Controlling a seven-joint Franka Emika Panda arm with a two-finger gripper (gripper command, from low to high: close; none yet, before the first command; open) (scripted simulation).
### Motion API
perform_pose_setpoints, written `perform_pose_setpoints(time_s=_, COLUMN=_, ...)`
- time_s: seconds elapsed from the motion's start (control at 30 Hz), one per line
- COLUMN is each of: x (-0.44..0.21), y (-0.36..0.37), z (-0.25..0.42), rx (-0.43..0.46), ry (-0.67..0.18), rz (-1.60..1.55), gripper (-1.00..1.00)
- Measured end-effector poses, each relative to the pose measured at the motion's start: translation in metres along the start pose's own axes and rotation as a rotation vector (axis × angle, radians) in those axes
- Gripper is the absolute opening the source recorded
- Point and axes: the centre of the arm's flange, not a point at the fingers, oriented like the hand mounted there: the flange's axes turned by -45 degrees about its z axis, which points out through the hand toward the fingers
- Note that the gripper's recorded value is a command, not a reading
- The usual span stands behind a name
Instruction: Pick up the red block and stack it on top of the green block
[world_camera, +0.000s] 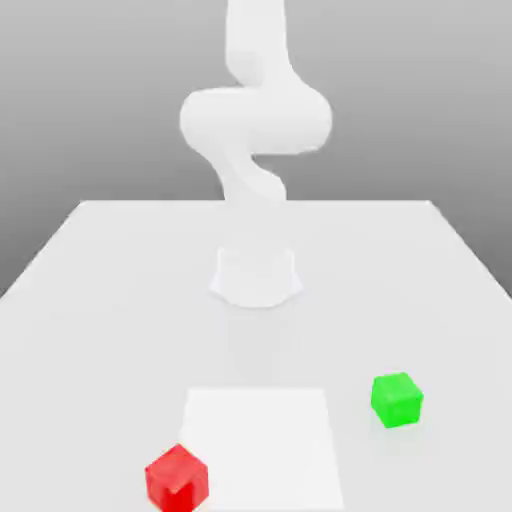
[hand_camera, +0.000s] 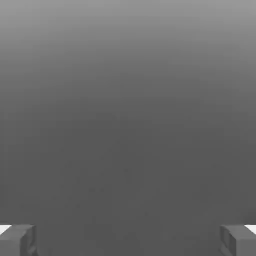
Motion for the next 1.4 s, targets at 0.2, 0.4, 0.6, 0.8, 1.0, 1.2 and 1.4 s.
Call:
perform_pose_setpoints(time_s=0.2, x=-0.013, y=0.016, z=0.118, rx=-0.077, ry=-0.167, rz=0.135, gripper=0.00)
perform_pose_setpoints(time_s=0.4, x=-0.052, y=0.039, z=0.226, rx=-0.143, ry=-0.326, rz=0.272, gripper=0.00)
perform_pose_setpoints(time_s=0.6, x=-0.114, y=0.066, z=0.320, rx=-0.201, ry=-0.482, rz=0.418, gripper=0.00)
perform_pose_setpoints(time_s=0.8, x=-0.195, y=0.084, z=0.397, rx=-0.246, ry=-0.639, rz=0.565, gripper=0.00)
perform_pose_setpoints(time_s=1.0, x=-0.260, y=0.089, z=0.458, rx=-0.261, ry=-0.694, rz=0.619, gripper=0.00)
perform_pose_setpoints(time_s=1.2, x=-0.267, y=0.089, z=0.465, rx=-0.261, ry=-0.692, rz=0.619, gripper=-1.00)
perform_pose_setpoints(time_s=1.4, x=-0.237, y=0.089, z=0.431, rx=-0.261, ry=-0.693, rz=0.620, gripper=-1.00)
